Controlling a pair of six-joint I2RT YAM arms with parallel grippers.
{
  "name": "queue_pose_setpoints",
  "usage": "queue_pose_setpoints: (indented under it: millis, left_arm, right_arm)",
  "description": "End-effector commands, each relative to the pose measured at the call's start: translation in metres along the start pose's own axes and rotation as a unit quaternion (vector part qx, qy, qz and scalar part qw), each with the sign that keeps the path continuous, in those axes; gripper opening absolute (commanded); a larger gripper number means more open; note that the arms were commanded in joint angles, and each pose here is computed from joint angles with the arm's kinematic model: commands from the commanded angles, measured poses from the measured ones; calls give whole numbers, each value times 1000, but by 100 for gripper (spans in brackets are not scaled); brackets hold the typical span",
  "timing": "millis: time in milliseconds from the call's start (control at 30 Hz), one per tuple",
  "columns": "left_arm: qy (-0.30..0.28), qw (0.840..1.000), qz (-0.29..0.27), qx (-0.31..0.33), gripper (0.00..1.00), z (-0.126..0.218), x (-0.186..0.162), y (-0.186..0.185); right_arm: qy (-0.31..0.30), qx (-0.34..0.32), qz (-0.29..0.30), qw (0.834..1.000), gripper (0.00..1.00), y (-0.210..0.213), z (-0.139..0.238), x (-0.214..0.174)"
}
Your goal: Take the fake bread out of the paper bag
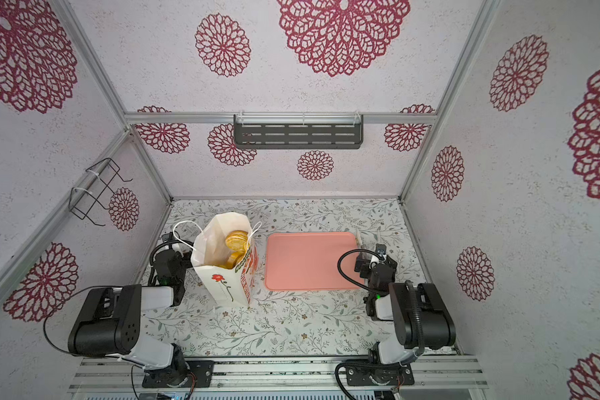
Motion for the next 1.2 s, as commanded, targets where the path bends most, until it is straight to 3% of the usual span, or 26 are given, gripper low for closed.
queue_pose_setpoints:
  millis: [0,933,1033,1100,1167]
  left_arm:
    - [-18,1000,0,1,97,0,11,2]
    - [-15,1000,9,-9,97,-1,11,4]
    - [-26,999,18,22,97,3,25,11]
    - [2,999,32,43,97,14,36,20]
    - [8,995,68,77,97,30,50,33]
  right_arm:
    - [-31,9,-1,999,99,5,-3,18]
    - [-39,-6,-25,999,99,-5,0,19]
    - [-67,-29,-36,997,98,-13,12,28]
    - [-87,-59,-53,993,99,-20,31,44]
    - [-51,-99,-98,989,99,-31,40,57]
Point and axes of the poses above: each gripper's point midway between its finger pads, its own z axis back along the fingers, its own y axis along the line the jaws close on, x = y × z, the point moved 4 cm from there along z, back along the fingers, and after that the axes turned 8 degrees about -z, right-handed, at the moved point
